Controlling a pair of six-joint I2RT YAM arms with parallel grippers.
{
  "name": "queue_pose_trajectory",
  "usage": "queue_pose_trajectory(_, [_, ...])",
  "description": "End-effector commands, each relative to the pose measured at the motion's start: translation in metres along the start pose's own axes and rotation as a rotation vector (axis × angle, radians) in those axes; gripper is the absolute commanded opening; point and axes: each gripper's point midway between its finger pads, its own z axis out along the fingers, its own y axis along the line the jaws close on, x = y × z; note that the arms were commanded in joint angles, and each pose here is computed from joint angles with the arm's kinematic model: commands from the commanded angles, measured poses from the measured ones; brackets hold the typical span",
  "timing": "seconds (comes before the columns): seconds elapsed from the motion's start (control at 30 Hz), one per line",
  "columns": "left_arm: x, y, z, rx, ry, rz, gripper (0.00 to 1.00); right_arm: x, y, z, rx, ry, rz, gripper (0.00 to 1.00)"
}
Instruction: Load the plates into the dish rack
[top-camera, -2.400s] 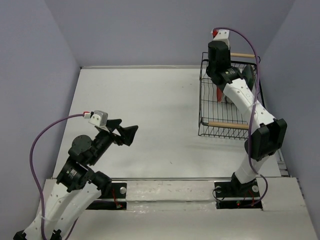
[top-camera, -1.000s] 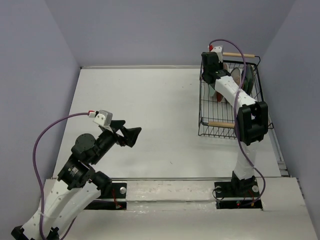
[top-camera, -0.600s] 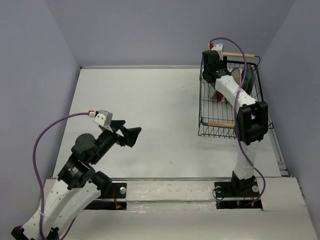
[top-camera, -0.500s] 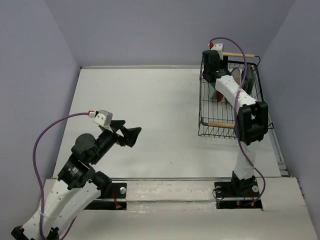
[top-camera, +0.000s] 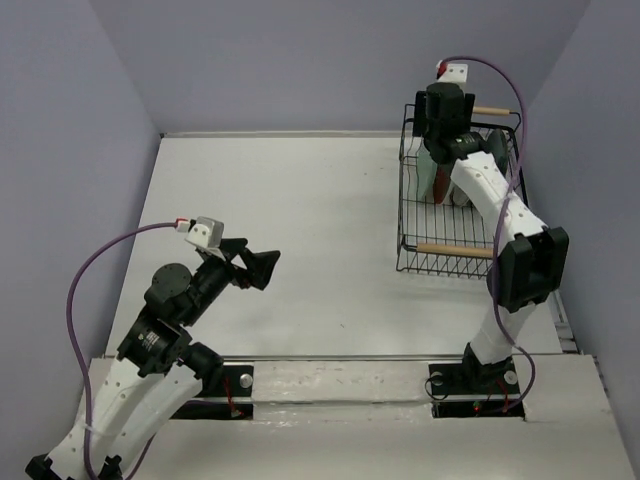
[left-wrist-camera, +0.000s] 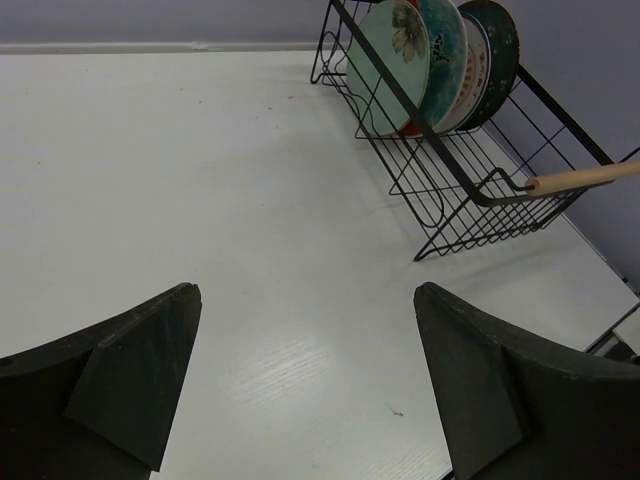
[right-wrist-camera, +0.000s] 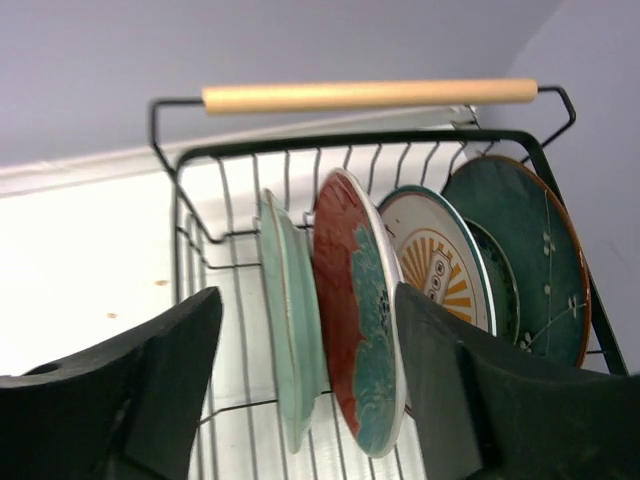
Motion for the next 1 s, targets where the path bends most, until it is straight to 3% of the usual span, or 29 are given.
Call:
queue_pose_trajectory(0.0, [-0.009,0.001,0.004,-0.001,-0.035,0.011,0.99,-0.039,0.002,-0.037,-0.146,-0.079,0.143,0.80])
queue_pose_trajectory(0.07, [-0.011,0.004,0.005,-0.010,-0.038,0.013,0.99,-0.057,0.004,-0.074,-0.269,-0.112,0.268,0.89])
queue_pose_trajectory(0.1, [-0.011,0.004,0.005,-0.013,-0.039,0.012,0.99,-0.042,0.013,-0.072,-0.303,-0.078,0.251,0.92])
queue_pose_trajectory(0.13, [-0.013,0.004,0.004,-0.013,-0.044,0.012,0.99,-0.066,0.020,-0.104,-0.424,-0.144,0.345,0.94])
queue_pose_trajectory(0.17, [-0.011,0.005,0.005,-0.015,-0.038,0.012,0.99,-0.036,0.034,-0.112,-0.490,-0.103,0.352,1.00])
queue_pose_trajectory(0.37, [-0.018,-0.004,0.002,0.039,-0.064,0.014,0.99,-0.049,0.028,-0.242,-0.929,-0.334,0.559,1.00])
queue_pose_trajectory(0.43, [-0.020,-0.004,0.000,0.035,-0.076,0.008,0.99,-0.031,0.024,-0.262,-0.988,-0.315,0.568,1.00])
queue_pose_trajectory(0.6, [-0.038,-0.003,-0.009,0.016,-0.145,-0.011,0.99,-0.011,-0.018,-0.323,-1.035,-0.393,0.561,1.00])
queue_pose_trajectory(0.97, [-0.107,-0.031,-0.030,0.088,-0.300,-0.029,0.99,0.023,-0.078,-0.362,-0.921,-0.459,0.603,1.00])
